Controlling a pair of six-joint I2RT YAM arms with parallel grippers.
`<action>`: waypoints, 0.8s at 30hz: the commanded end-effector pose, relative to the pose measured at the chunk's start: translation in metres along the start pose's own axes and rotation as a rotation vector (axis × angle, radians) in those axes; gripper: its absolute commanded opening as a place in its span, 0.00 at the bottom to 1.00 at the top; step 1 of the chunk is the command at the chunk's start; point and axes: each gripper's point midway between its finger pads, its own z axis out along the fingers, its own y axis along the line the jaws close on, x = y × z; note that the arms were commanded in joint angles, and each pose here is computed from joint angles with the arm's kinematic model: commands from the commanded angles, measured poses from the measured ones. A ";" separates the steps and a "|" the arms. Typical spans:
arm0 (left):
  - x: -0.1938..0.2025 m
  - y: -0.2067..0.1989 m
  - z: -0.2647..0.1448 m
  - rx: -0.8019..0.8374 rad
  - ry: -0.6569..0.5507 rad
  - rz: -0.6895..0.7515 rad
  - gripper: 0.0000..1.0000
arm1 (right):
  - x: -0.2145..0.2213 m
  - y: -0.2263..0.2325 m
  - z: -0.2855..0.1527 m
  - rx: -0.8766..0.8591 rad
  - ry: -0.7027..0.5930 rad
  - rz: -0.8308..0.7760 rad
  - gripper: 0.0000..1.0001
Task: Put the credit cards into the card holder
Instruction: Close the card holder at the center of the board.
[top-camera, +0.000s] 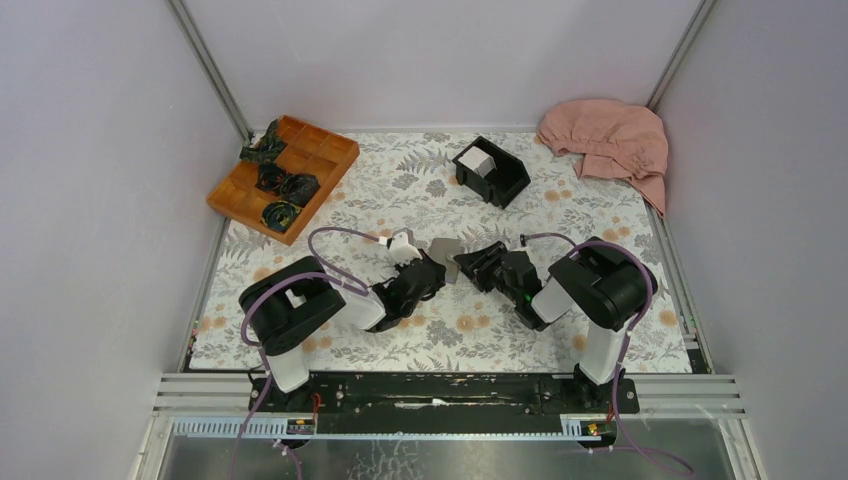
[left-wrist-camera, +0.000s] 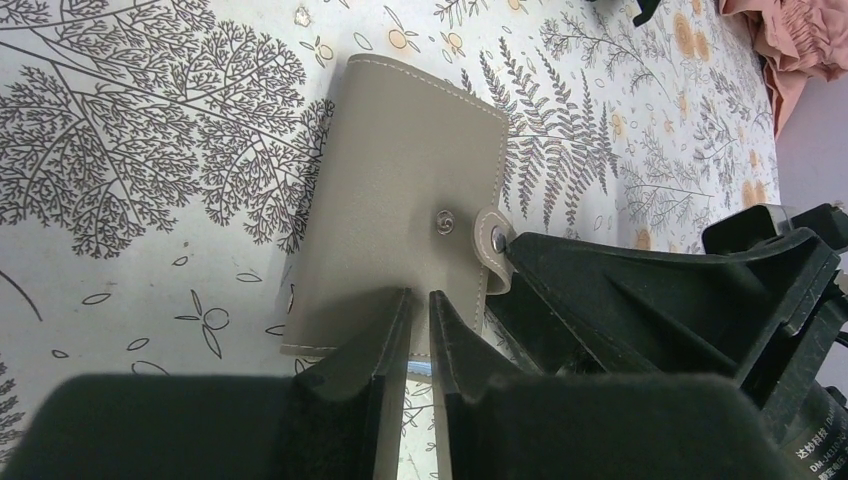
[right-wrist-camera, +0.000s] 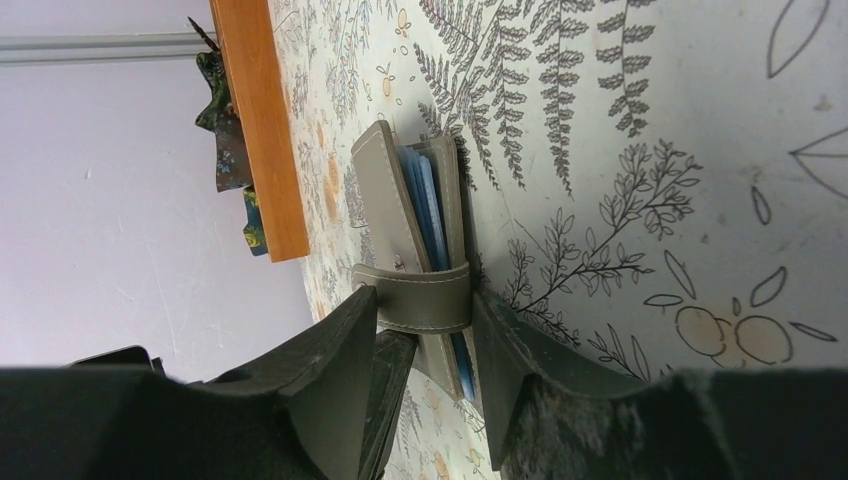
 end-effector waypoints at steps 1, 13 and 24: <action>0.052 0.073 -0.015 -0.195 0.212 0.175 0.20 | 0.010 -0.071 -0.009 0.258 0.051 -0.085 0.48; 0.062 0.095 -0.025 -0.264 0.273 0.230 0.14 | 0.010 -0.075 -0.007 0.294 0.073 -0.151 0.48; 0.070 0.113 -0.032 -0.312 0.320 0.267 0.08 | 0.011 -0.081 -0.002 0.334 0.120 -0.271 0.48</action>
